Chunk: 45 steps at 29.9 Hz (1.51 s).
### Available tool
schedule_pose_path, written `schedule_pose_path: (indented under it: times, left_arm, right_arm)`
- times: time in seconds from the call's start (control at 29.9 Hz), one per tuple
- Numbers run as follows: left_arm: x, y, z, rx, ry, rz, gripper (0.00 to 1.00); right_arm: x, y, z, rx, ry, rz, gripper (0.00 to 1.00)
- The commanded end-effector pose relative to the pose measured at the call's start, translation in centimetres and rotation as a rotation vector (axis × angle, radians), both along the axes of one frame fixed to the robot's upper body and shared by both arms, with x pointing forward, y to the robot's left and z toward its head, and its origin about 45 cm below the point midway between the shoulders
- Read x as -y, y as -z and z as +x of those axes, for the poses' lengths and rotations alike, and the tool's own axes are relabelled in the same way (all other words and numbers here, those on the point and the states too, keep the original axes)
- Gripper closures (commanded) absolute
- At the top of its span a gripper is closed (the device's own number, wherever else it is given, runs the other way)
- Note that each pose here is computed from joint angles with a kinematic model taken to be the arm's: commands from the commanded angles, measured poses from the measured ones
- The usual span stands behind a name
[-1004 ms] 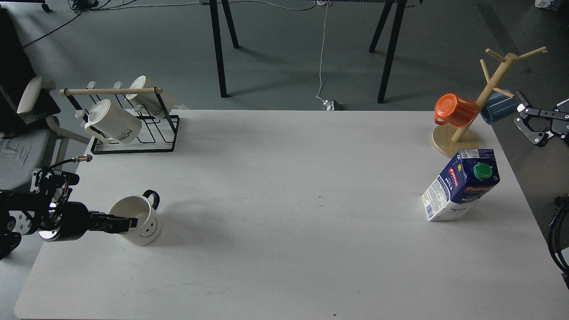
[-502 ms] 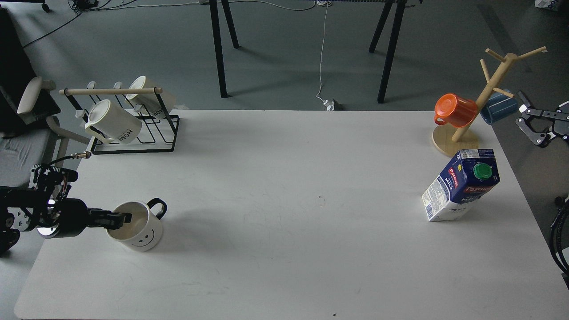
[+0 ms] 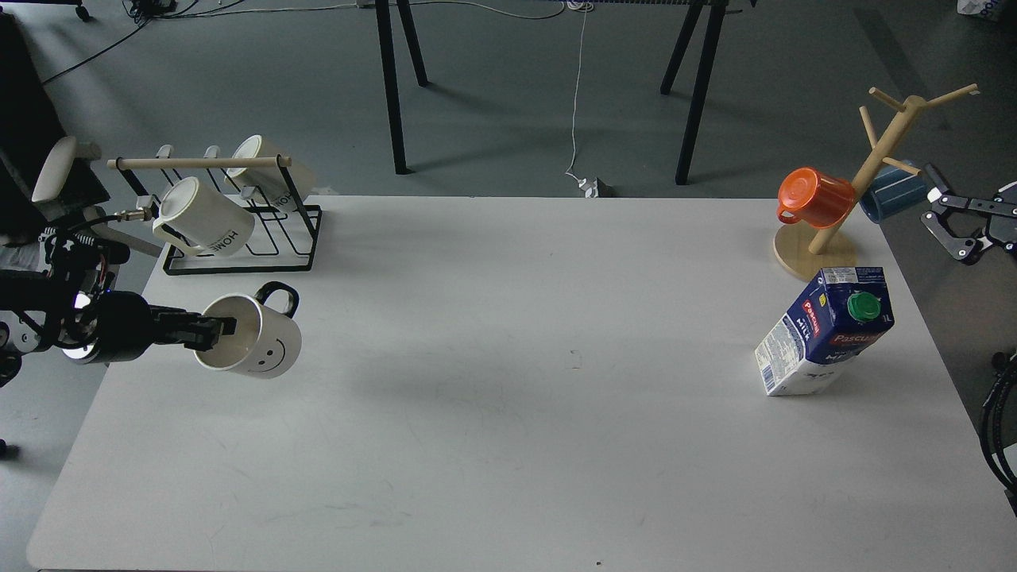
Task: Place cup and milk with both arms
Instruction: 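Carry the white mug toward the table center and set it down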
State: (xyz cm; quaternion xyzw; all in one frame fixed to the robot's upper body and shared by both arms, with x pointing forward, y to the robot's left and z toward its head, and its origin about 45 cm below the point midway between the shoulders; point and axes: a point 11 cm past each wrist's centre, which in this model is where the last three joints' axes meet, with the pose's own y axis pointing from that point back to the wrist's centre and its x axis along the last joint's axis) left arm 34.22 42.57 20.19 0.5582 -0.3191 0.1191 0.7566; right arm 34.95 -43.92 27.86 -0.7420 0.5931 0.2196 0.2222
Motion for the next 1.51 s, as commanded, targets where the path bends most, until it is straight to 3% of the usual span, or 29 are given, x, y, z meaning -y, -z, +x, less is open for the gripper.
schedule_pose_path:
  times: [0.0, 0.17, 0.5, 0.64, 1.14, 1.47]
  left_arm:
    - [4.5, -4.7, 3.0, 0.127, 0.121, -0.038, 1.0]
    - [13.4, -6.3, 4.1, 0.191, 0.311, -0.16, 1.0]
    - [24.7, -0.5, 2.2, 0.131, 0.552, -0.189, 1.0]
    - [25.8, 2.2, 1.4, 0.078, 0.566, -0.174, 1.0]
    - [28.7, 6.8, 2.3, -0.013, 0.473, -0.189, 1.0]
    - [29.2, 8.5, 1.2, -0.06, 0.489, -0.168, 0.89]
  right_arm:
    - [0.6, 0.2, 0.1, -0.007, 0.019, -0.002, 0.01]
    - [1.3, 0.0, 0.2, -0.011, 0.04, -0.009, 0.01]
    - [2.5, -5.8, 2.0, 0.109, 0.052, 0.037, 0.01]
    - [2.9, -6.8, 2.2, 0.125, 0.058, 0.045, 0.01]
    - [3.0, -6.5, 2.0, 0.12, 0.059, 0.046, 0.01]
    - [3.1, -6.4, 1.9, 0.12, 0.061, 0.047, 0.01]
